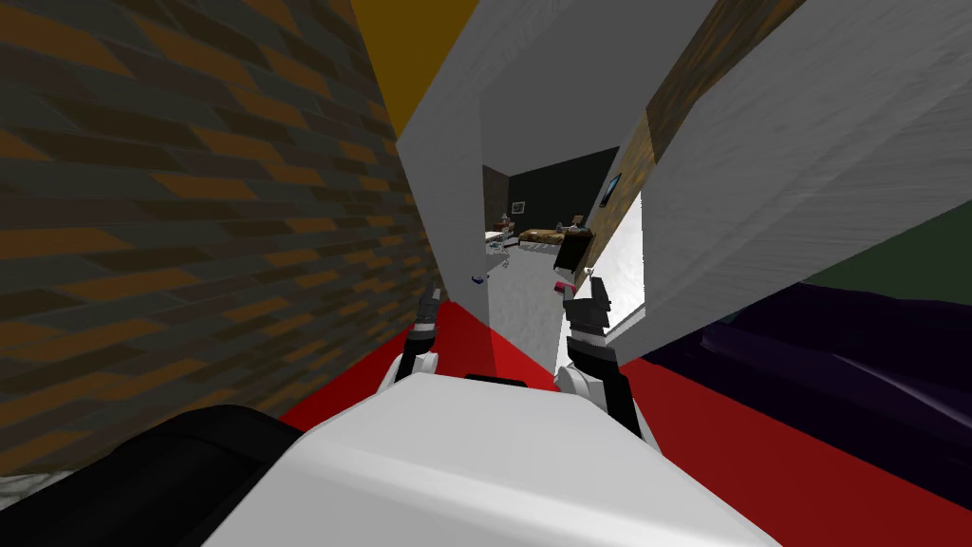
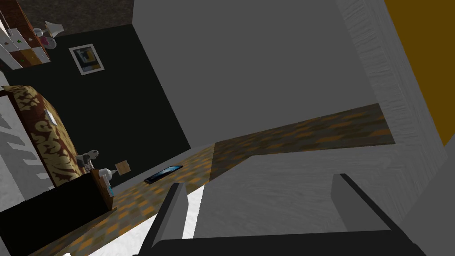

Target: Push the door open

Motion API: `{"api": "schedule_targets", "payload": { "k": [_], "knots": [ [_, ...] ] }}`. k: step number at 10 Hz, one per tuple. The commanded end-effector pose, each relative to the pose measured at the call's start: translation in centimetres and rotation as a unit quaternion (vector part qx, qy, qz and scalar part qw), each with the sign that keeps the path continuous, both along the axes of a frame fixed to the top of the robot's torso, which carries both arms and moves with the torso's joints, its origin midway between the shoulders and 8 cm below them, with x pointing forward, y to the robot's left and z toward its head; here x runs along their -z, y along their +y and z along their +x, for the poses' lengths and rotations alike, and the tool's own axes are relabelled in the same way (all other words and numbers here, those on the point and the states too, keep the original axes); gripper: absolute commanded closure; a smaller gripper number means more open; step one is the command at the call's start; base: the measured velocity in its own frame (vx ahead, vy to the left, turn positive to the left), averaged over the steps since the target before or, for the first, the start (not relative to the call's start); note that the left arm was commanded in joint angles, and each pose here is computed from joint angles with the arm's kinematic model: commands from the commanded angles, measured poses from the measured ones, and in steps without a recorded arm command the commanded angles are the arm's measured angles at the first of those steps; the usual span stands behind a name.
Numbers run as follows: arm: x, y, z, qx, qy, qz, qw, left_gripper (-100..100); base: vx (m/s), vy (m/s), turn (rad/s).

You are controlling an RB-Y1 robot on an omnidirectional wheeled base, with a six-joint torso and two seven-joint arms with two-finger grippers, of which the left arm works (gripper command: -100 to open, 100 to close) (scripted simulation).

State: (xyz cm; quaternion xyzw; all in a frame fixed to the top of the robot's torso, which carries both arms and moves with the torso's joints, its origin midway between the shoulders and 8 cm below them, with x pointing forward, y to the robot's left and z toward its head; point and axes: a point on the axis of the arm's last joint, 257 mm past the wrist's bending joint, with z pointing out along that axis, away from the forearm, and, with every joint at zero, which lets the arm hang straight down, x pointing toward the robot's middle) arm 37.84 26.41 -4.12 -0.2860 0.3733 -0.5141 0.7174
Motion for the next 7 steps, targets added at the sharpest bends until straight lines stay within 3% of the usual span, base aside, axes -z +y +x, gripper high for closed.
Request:
{"api": "schedule_targets", "payload": {
  "k": [1,7],
  "knots": [
    [1.2,-0.4,0.5,0.008,0.010,-0.005,0.9999,-100,0.086,0.056,-0.059],
    [7.0,-2.2,2.3,0.041,0.057,-0.023,0.9972,-100,0.094,0.082,-0.083]
  ]
}}
